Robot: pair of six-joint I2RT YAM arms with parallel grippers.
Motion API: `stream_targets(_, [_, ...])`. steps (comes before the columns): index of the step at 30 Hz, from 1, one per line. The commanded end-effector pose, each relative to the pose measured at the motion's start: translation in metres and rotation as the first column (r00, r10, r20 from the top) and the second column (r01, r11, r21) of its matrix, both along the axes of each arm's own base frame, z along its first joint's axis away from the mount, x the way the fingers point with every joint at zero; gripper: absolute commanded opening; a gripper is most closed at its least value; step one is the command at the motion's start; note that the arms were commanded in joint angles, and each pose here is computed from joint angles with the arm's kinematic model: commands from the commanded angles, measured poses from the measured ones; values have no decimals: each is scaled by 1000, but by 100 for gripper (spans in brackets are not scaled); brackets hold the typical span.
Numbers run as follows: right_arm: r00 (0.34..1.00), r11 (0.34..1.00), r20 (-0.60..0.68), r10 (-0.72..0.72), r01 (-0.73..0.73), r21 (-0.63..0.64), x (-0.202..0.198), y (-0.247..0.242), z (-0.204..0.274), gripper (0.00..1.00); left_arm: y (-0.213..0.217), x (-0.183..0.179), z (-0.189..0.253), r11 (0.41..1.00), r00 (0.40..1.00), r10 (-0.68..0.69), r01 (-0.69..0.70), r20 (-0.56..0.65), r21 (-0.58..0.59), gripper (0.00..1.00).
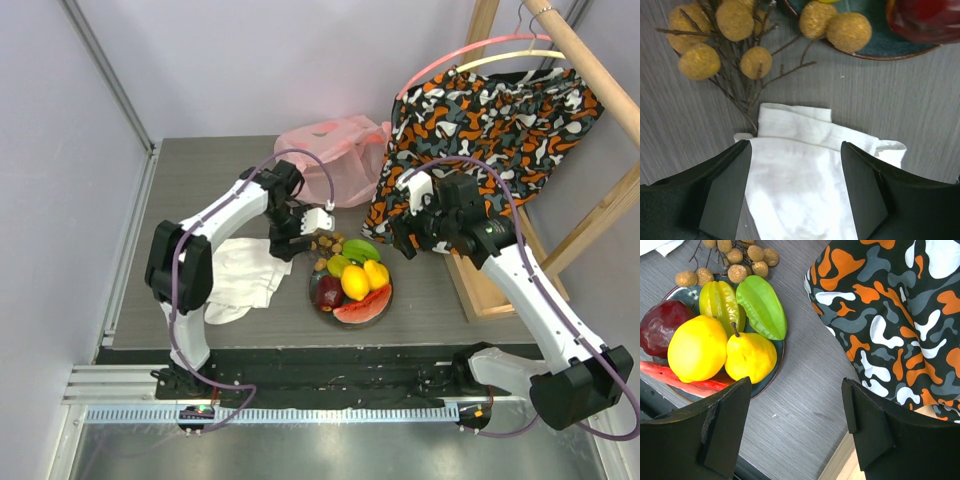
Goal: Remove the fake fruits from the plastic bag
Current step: Pick up the fake fruit from the center of the board.
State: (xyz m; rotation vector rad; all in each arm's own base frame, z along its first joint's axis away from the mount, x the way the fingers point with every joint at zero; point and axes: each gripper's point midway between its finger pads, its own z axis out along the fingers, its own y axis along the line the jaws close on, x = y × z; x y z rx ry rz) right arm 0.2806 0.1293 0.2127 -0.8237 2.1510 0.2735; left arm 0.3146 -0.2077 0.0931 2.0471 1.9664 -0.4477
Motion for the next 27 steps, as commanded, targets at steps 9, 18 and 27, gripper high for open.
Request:
stream_targets(9, [1000, 999, -7, -19, 20, 38, 13, 1, 2, 81, -23, 40, 22, 999, 997, 8, -6, 71, -36, 72])
stream_targets(18, [999, 999, -16, -33, 33, 42, 16, -1, 0, 81, -37, 28, 22, 997, 997, -77, 76, 6, 25, 64])
stream_targets(27, [999, 998, -21, -35, 36, 53, 17, 0, 1, 81, -44, 22, 7, 987, 996, -86, 82, 22, 142, 60])
